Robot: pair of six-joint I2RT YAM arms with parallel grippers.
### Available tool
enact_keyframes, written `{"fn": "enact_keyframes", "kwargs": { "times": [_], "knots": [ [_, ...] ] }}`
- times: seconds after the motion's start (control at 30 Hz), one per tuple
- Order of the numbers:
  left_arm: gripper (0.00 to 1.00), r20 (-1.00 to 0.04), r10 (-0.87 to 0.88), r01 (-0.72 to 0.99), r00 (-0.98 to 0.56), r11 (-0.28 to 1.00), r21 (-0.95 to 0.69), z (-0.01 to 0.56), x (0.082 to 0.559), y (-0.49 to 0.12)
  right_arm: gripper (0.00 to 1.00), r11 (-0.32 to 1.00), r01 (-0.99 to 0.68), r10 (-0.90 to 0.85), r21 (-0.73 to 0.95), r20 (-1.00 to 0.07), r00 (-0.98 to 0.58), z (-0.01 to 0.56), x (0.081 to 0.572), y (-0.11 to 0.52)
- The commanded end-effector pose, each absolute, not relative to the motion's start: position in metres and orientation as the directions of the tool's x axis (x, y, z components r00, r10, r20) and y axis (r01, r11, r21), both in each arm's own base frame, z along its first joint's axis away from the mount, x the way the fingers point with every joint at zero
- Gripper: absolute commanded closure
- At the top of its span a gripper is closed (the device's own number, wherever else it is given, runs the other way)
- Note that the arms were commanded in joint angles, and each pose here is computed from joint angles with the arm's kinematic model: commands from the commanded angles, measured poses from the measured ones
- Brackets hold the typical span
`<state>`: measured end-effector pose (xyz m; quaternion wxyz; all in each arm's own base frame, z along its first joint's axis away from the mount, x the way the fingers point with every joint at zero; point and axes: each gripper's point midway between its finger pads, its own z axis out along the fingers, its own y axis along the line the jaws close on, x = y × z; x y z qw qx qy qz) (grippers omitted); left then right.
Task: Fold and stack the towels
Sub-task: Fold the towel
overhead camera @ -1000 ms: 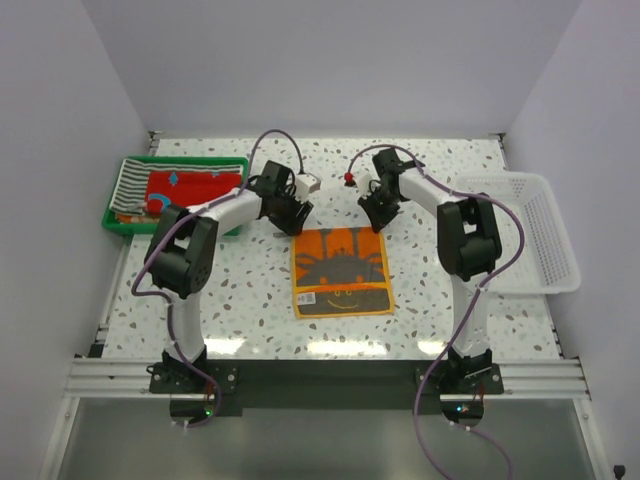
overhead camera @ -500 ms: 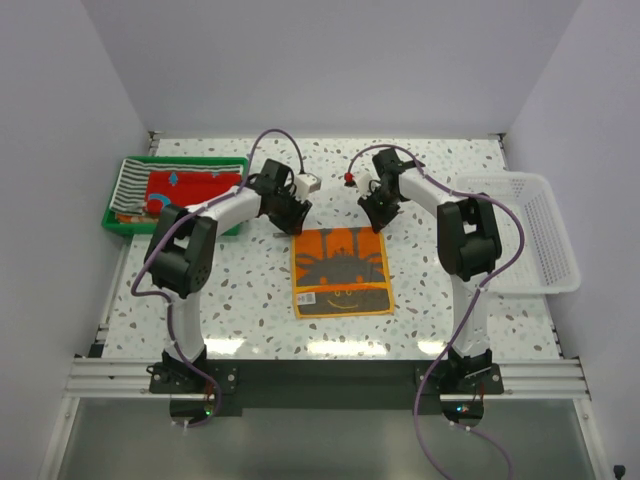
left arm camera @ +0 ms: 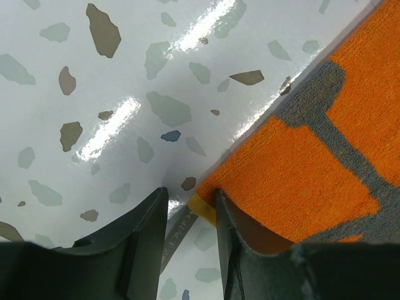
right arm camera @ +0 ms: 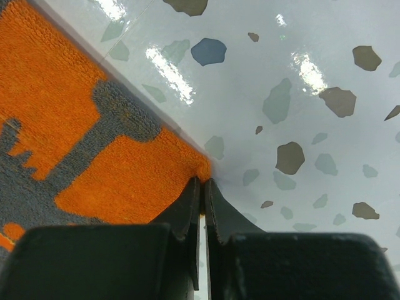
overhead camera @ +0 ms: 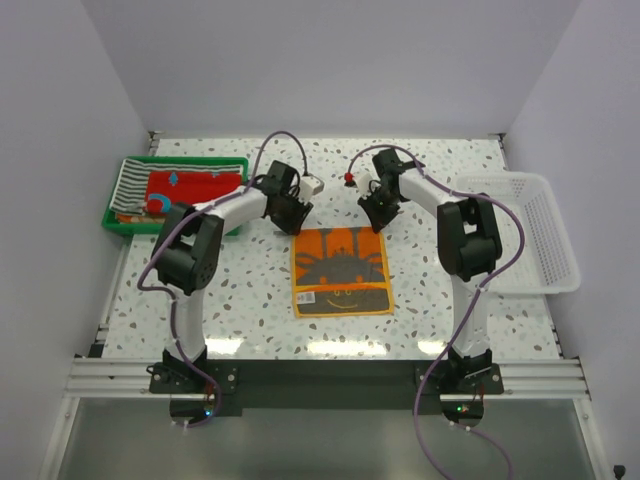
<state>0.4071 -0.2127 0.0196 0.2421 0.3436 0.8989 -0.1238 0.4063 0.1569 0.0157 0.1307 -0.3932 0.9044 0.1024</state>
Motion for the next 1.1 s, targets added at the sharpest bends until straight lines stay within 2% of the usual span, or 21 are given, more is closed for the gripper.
{"fn": "enact_keyframes", "kwargs": {
  "times": [0.0,0.3,0.4,0.47,0.53,0.6,0.67,0.87,1.07],
  "knots": [
    [0.59,-0.420,0.619,0.688,-0.664,0.725,-0.019,-0.010,0.393,-0.205,1.00,0.671,-0.739,-0.710,0.056,-0.237,-0.663,-0.003,0.394,0.141],
    [0.62,-0.343,0.632,0.682,-0.695,0.730,-0.037,-0.025,0.354,-0.204,1.00,0.678,-0.733,-0.705,0.047,-0.238,-0.668,0.000,0.394,0.140],
    [0.73,-0.297,0.630,0.671,-0.717,0.740,-0.051,-0.036,0.344,-0.199,1.00,0.680,-0.732,-0.703,0.046,-0.243,-0.669,0.001,0.394,0.141],
    [0.89,-0.281,0.636,0.674,-0.718,0.737,-0.054,-0.041,0.341,-0.197,1.00,0.680,-0.732,-0.702,0.047,-0.247,-0.668,0.001,0.395,0.141],
    [1.00,-0.281,0.634,0.671,-0.720,0.739,-0.052,-0.041,0.343,-0.195,1.00,0.680,-0.732,-0.700,0.049,-0.255,-0.667,0.003,0.397,0.143],
    [1.00,-0.289,0.626,0.667,-0.724,0.742,-0.063,-0.039,0.349,-0.193,1.00,0.682,-0.730,-0.696,0.046,-0.268,-0.667,0.005,0.400,0.145],
    [1.00,-0.323,0.617,0.664,-0.717,0.746,-0.050,-0.029,0.364,-0.190,1.00,0.687,-0.725,-0.689,0.040,-0.282,-0.668,0.010,0.403,0.146],
    [1.00,-0.513,0.590,0.686,-0.623,0.727,0.004,0.022,0.421,-0.203,1.00,0.709,-0.705,-0.655,-0.007,-0.379,-0.654,0.036,0.428,0.154],
    [1.00,-0.630,0.554,0.680,-0.543,0.731,0.056,0.065,0.462,-0.210,1.00,0.724,-0.688,-0.638,-0.058,-0.438,-0.634,0.059,0.446,0.156]
  ]
}}
